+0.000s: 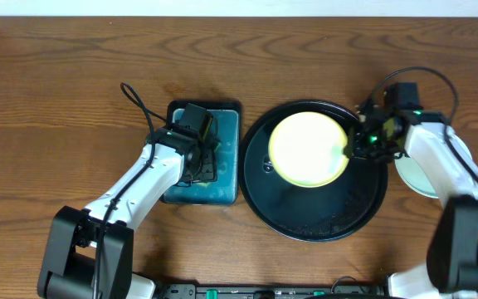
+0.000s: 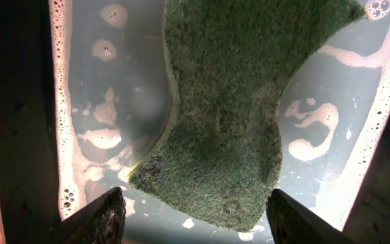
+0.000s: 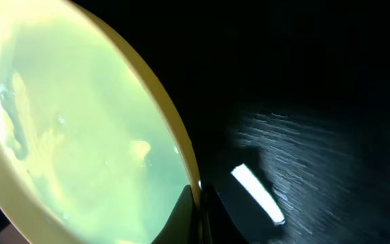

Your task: Clean dirty plates on tray and stack at the side

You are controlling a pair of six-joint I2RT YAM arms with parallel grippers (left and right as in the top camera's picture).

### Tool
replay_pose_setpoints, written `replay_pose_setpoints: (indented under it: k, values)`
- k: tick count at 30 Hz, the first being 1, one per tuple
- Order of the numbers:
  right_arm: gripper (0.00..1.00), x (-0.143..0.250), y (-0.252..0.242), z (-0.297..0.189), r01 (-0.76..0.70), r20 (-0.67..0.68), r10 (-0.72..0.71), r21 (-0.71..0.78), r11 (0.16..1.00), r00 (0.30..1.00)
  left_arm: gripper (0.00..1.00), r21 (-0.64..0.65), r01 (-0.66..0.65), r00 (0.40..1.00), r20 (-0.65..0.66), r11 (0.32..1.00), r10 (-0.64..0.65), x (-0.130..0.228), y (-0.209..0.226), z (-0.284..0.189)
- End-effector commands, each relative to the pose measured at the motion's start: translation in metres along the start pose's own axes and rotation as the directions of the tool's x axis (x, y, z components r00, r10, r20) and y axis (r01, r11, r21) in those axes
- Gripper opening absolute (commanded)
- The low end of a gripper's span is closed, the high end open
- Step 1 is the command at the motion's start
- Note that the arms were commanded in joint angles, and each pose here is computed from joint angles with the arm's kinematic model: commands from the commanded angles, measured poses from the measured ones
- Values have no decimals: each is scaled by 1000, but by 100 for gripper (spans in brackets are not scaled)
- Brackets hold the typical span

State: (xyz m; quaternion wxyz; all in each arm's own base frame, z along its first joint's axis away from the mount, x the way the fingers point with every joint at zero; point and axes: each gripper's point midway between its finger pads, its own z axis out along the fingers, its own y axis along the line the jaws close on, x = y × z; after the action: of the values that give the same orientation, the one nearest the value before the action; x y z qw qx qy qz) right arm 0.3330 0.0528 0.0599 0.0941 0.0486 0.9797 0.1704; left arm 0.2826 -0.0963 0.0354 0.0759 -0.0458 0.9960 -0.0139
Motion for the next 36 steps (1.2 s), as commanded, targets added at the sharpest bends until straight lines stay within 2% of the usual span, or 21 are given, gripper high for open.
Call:
replay_pose_setpoints:
  k: [1, 6, 10, 36]
  values:
    - [1, -10, -29, -37, -46, 124, 20, 211, 976, 992, 68, -10, 13, 1000, 5, 1000, -13, -1, 3, -1]
    - [1, -10, -37, -71, -107, 225, 32, 332, 937, 974, 68, -10, 13, 1000, 5, 1000, -13, -1, 3, -1]
    - [1, -7, -36, -83, -123, 254, 25, 378, 918, 967, 68, -10, 13, 1000, 5, 1000, -13, -1, 3, -1]
    - [1, -5, -31, -82, -96, 249, -12, 418, 903, 968, 68, -10, 13, 1000, 5, 1000, -13, -1, 3, -1]
